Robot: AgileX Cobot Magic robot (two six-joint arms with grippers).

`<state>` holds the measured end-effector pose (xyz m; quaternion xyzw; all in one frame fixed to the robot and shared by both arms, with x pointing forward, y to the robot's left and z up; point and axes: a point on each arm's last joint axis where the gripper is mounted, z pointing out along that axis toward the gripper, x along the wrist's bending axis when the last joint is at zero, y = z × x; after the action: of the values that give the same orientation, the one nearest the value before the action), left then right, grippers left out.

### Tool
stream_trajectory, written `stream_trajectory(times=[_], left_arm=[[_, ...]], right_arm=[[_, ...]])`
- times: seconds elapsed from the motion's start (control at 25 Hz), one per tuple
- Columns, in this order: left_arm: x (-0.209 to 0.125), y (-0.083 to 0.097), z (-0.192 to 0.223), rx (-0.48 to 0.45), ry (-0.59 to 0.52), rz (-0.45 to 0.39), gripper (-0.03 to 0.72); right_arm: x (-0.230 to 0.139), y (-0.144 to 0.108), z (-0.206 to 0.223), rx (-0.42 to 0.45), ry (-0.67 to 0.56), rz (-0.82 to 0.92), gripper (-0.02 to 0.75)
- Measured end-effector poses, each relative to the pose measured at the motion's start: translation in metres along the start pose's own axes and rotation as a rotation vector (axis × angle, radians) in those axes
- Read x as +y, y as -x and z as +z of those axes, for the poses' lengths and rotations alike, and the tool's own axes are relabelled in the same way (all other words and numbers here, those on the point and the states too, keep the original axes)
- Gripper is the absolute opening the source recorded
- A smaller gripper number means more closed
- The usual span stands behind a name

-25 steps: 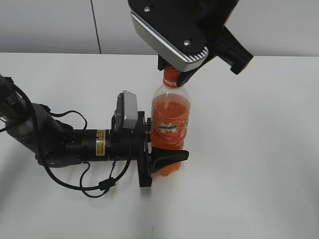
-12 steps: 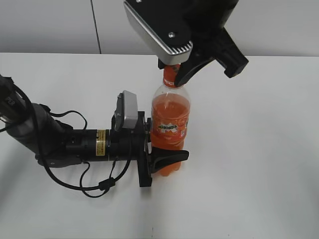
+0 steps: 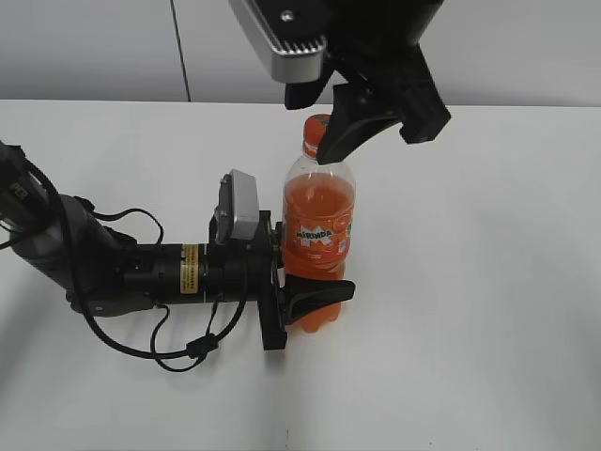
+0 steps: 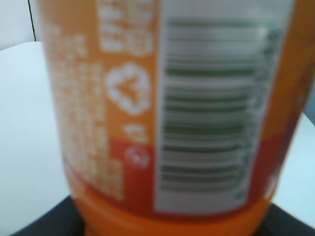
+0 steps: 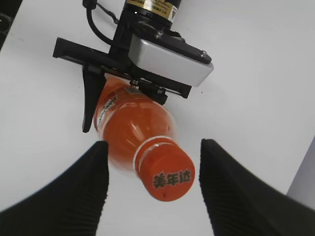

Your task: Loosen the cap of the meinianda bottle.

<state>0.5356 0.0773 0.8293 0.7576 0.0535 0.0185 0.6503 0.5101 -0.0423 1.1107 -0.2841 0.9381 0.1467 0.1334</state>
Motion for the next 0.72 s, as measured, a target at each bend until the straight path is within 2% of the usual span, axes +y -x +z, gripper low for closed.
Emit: stream_trajectory(times=[0.2,0.28,0.36,0.48,0.56,0.64,0.72], left_arm=[[0.000,0.000,0.000,0.000,0.000,0.000,0.384],[0.000,0.000,0.000,0.000,0.000,0.000,0.384],[0.000,0.000,0.000,0.000,0.000,0.000,0.384],[0.000,0.000,0.000,0.000,0.000,0.000,0.384],[0.000,0.000,0.000,0.000,0.000,0.000,0.384],[0.000,0.000,0.000,0.000,0.000,0.000,0.384],[0.000,0.000,0.000,0.000,0.000,0.000,0.384]], right_arm=[[0.001,-0.001,-0.007,-0.017,0.005,0.220,0.467],[0.002,-0.004,-0.018,-0.040,0.016,0.373,0.470],[0.004,-0.006,-0.029,-0.067,0.034,0.579,0.470],[0.005,-0.006,-0.044,-0.121,0.089,1.012,0.471],[0.003,-0.007,-0.049,-0.143,0.078,1.255,0.471],[-0.003,-0.008,-0.050,-0.173,0.044,1.462,0.471],[-0.007,-0.008,-0.050,-0.208,0.019,1.560,0.471]])
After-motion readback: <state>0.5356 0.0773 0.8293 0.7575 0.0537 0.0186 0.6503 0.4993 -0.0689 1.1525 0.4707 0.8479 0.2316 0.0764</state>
